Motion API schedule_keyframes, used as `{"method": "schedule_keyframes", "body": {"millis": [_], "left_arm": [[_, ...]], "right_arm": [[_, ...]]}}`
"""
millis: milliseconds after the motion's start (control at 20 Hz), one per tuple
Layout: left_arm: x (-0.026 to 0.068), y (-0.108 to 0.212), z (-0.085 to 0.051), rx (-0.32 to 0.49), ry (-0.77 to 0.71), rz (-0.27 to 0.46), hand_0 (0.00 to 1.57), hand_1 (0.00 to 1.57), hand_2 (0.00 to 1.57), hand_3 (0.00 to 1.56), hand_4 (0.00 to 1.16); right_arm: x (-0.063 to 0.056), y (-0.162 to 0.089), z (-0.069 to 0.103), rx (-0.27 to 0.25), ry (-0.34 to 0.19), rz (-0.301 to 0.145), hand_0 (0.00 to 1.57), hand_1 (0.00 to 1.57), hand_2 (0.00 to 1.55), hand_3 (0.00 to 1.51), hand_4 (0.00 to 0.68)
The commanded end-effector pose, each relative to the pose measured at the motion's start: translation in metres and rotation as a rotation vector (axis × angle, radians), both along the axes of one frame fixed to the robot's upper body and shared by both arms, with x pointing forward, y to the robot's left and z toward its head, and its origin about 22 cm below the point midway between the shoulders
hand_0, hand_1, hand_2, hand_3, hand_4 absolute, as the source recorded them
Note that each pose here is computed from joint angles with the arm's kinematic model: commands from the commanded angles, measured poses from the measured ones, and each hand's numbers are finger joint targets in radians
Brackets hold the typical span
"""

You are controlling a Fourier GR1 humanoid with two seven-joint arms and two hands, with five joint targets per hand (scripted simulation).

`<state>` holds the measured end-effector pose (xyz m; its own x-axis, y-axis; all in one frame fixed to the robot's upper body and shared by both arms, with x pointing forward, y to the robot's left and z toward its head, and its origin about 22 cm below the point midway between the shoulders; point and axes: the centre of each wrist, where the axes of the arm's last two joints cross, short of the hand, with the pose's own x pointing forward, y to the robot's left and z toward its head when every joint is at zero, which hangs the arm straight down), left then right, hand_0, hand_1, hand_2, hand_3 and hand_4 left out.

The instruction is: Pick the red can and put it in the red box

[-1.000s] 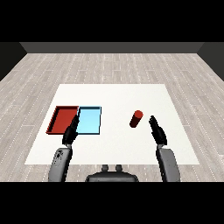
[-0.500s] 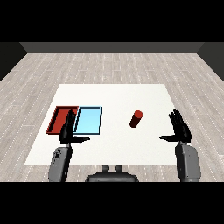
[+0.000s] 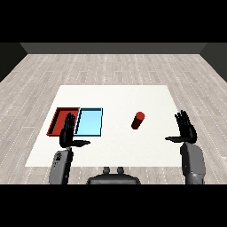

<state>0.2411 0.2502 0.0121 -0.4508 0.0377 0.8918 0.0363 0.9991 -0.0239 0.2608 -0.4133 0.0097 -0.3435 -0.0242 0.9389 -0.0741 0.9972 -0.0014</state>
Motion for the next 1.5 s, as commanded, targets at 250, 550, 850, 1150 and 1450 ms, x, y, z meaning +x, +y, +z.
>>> {"method": "schedule_keyframes", "body": {"millis": [250,550,850,1150,1450], "left_arm": [[0.0038,-0.016,-0.015,-0.033,-0.025,-0.027,0.0,0.0,0.0,0.0,0.0],[-0.0048,-0.004,0.006,-0.028,-0.041,0.008,0.0,0.0,0.0,0.0,0.0],[0.009,0.004,-0.003,-0.045,-0.022,-0.011,0.0,0.0,0.0,0.0,0.0],[0.0041,-0.009,-0.002,-0.044,-0.033,-0.001,0.0,0.0,0.0,0.0,0.0],[-0.0009,-0.016,0.0,-0.034,-0.03,0.007,0.0,0.0,0.0,0.0,0.0]], "right_arm": [[0.004,-0.005,0.007,0.006,0.023,0.005,0.0,0.0,0.0,0.0,0.0],[0.023,0.003,-0.021,0.013,0.04,0.024,0.0,0.0,0.0,0.0,0.0],[0.06,0.041,0.0,0.015,0.074,0.044,0.0,0.0,0.0,0.0,0.0],[0.068,0.053,-0.019,0.09,0.126,0.078,0.0,0.0,0.0,0.0,0.0],[0.074,0.08,-0.02,0.165,0.14,0.078,0.0,0.0,0.0,0.0,0.0]]}}
